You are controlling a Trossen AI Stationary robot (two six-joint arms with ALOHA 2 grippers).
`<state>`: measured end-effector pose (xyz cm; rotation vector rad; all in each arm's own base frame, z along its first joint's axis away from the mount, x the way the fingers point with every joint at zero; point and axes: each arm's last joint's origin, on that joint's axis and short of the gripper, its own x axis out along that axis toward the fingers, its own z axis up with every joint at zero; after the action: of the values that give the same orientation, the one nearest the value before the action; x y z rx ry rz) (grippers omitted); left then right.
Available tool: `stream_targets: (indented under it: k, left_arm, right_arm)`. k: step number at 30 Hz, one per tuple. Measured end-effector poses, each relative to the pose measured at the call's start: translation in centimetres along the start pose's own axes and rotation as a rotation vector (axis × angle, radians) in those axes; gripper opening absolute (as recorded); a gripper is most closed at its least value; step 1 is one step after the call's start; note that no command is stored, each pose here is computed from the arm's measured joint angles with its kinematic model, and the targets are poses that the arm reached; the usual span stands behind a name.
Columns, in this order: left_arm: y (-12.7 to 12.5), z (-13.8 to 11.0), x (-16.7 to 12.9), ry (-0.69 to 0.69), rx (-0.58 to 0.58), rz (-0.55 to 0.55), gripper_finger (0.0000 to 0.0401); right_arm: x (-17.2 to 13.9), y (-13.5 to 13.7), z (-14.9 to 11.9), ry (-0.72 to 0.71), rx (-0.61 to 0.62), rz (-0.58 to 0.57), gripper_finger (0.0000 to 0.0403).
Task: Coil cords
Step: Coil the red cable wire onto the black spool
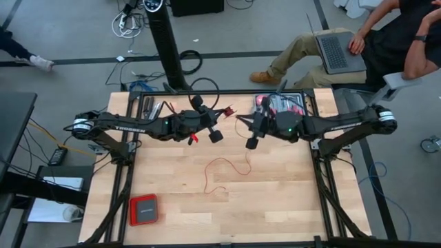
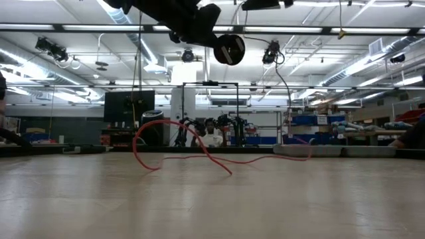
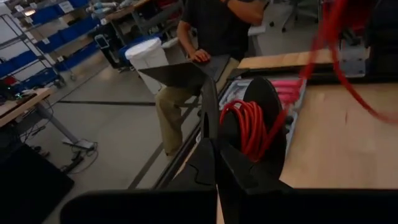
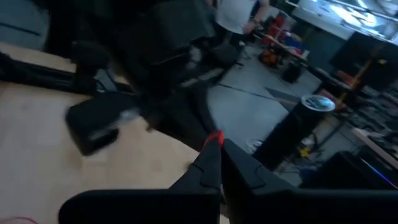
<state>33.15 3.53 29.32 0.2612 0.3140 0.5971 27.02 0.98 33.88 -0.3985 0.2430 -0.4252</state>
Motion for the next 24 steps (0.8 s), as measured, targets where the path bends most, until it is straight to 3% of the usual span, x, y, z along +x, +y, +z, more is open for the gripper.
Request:
stream_targets:
  k: [5, 10, 15, 24]
  left_arm:
    - [-0.3, -0.2, -0.1, 0.014, 0.004, -0.059, 0.0]
    - [-0.6, -0.4, -0.1, 0.015, -0.035, -0.17, 0.0]
    - [-0.7, 0.1, -0.1, -0.03, -0.081, -0.208, 0.0]
    - [-0.3, 1.8, -0.3, -0.198, -0.17, -0.206, 0.0]
  right_arm:
    - [-1.2, -1.0, -0.6, 0.099, -0.037, -0.068, 0.0]
    - [-1.3, -1.2, -2.4, 0.23, -0.046, -0.098, 0.0]
    - [-0.8, -0.7, -4.6, 0.313, -0.037, -0.095, 0.0]
    - [-0.2, 0.6, -6.5, 0.174, 0.097, -0.047, 0.0004]
